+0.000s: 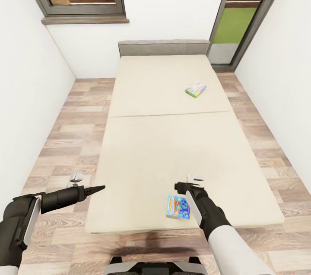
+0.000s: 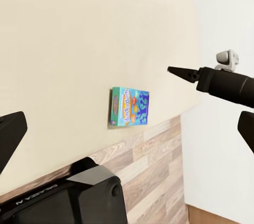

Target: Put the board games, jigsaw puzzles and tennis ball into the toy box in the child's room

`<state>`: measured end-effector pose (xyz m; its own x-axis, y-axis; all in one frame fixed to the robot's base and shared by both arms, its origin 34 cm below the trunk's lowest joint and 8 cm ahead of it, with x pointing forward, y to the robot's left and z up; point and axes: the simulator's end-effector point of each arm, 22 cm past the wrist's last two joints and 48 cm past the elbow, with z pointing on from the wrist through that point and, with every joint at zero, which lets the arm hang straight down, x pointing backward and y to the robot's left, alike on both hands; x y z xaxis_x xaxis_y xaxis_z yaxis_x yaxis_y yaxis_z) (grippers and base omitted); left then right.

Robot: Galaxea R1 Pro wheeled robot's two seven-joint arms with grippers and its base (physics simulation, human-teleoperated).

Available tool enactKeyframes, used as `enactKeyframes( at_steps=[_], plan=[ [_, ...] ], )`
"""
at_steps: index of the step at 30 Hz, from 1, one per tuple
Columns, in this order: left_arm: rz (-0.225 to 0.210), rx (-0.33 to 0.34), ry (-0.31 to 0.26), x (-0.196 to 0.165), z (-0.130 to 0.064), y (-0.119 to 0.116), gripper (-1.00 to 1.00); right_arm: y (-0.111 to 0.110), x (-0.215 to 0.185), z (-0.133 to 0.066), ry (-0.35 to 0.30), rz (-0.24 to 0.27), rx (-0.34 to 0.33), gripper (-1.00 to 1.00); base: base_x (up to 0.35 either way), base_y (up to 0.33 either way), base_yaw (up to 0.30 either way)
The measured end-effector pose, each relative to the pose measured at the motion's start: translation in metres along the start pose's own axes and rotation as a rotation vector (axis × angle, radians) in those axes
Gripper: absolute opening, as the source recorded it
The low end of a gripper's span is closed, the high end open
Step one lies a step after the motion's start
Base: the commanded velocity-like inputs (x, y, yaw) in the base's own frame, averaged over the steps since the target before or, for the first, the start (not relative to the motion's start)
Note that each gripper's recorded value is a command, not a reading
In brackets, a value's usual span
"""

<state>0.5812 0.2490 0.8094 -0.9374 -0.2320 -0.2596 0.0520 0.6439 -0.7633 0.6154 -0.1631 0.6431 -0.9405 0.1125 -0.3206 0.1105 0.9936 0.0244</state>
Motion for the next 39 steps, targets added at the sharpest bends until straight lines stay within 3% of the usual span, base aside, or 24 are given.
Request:
enactKeyframes(
  at_steps=[18,22,25,27,39],
  plan=[
    [-0.011,0.005,0.007,0.002,0.0,0.006,1.0,-0.001,0.018,0.012,0.035,-0.003,0.004,1.0,0.0,0.0,0.0],
    [0.0,0.089,-0.009,-0.006,-0.01,-0.012,1.0,-0.002,0.021,0.014,0.04,-0.002,0.005,1.0,0.0,0.0,0.0],
    [0.014,0.251,-0.012,-0.012,-0.032,-0.042,1.0,-0.002,0.023,0.016,0.044,-0.002,0.005,1.0,0.0,0.0,0.0],
    [0.022,0.294,-0.007,-0.014,-0.043,-0.049,1.0,-0.002,0.025,0.017,0.047,-0.002,0.005,1.0,0.0,0.0,0.0],
    [0.017,0.285,0.007,-0.013,-0.049,-0.039,1.0,-0.003,0.034,0.023,0.065,-0.002,0.008,1.0,0.0,0.0,0.0]
  ],
)
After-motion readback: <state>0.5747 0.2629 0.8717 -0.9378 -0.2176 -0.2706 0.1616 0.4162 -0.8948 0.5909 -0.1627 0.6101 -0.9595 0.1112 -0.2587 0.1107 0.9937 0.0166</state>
